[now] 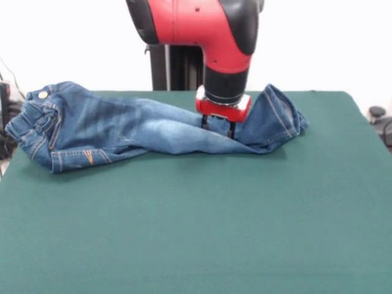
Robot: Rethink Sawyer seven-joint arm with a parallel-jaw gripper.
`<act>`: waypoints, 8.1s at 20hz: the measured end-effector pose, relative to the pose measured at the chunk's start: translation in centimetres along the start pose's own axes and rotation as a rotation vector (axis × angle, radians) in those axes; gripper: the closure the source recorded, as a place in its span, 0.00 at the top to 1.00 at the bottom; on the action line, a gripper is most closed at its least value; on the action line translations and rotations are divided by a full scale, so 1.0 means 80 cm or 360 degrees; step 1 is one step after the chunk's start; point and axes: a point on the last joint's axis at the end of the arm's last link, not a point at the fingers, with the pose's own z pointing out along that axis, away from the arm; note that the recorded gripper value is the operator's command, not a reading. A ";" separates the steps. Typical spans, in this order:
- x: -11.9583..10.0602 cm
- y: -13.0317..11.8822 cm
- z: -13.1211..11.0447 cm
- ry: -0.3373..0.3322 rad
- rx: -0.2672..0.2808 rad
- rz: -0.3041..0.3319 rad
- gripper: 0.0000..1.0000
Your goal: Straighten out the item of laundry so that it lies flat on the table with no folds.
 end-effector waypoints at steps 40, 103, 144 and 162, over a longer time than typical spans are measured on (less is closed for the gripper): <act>0.096 -0.122 0.006 0.0653 0.0080 0.0340 1.00; -0.044 -0.227 0.006 -0.0258 0.0428 0.0369 1.00; -0.190 -0.300 -0.153 -0.0363 0.0397 0.0663 1.00; -0.198 -0.255 -0.143 -0.0348 0.0303 0.0667 1.00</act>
